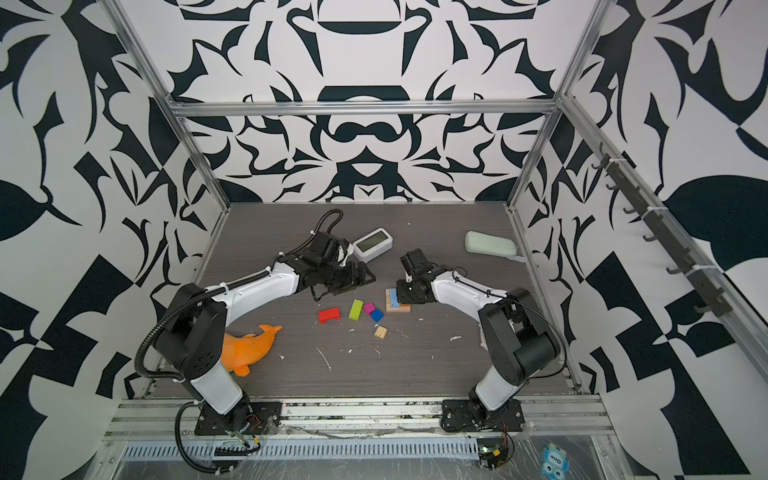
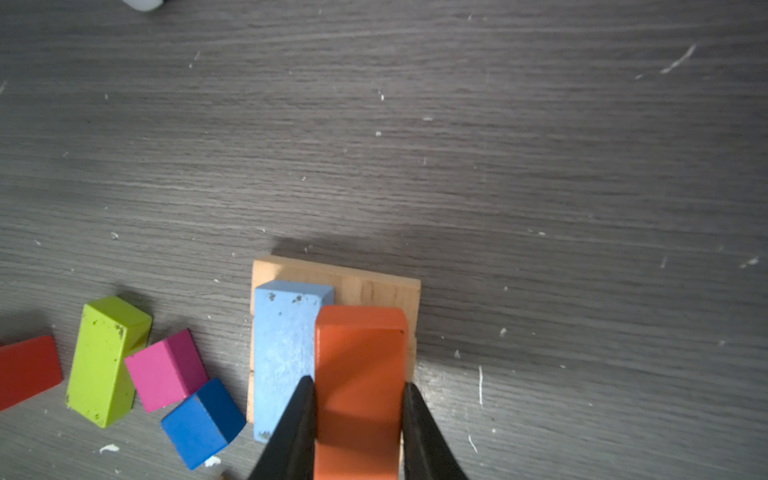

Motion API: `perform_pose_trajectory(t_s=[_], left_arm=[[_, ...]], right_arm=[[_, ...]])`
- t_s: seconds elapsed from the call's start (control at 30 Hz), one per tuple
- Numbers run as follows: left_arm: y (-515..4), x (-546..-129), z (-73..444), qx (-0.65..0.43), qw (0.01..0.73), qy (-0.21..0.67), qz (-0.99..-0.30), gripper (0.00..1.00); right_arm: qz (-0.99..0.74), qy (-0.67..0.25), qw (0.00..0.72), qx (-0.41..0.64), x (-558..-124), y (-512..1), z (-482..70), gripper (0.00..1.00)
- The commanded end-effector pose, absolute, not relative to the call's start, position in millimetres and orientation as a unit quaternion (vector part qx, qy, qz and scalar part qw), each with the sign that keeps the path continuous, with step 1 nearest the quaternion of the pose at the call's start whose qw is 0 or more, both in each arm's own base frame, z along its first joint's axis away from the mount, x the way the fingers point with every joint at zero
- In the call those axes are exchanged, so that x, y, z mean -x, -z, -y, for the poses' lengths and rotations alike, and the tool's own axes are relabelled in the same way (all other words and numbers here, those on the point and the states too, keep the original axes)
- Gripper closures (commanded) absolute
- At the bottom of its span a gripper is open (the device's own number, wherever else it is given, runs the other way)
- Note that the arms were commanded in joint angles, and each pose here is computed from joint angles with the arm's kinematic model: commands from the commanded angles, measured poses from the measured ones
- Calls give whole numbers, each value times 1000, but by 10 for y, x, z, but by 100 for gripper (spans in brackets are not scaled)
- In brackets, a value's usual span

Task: Build the wood block tower
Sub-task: 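Lower the orange block beside the light blue block and open the right gripper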

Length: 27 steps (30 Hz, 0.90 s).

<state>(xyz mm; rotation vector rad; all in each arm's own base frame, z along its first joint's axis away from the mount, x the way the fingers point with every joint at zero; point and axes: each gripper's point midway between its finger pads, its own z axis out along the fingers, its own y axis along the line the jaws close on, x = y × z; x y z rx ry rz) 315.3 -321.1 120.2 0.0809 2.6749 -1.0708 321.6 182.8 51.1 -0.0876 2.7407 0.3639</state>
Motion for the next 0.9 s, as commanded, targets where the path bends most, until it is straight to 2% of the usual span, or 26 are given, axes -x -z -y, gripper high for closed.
perform_pose_trajectory(t_s=[0.0, 0.63, 0.87], left_arm=[[-1227, -3110, 3215, -35, 127, 370, -920, 17], [-1191, -3095, 3190, -35, 126, 364, -922, 17], [-1145, -3104, 3170, -39, 123, 351, -927, 17]], right_arm=[[-969, -132, 208, 32, -3328, -667, -1852, 69], [-968, -138, 209, 26, -3339, -692, -1872, 60], [-966, -132, 222, 28, -3353, -818, -1839, 54]])
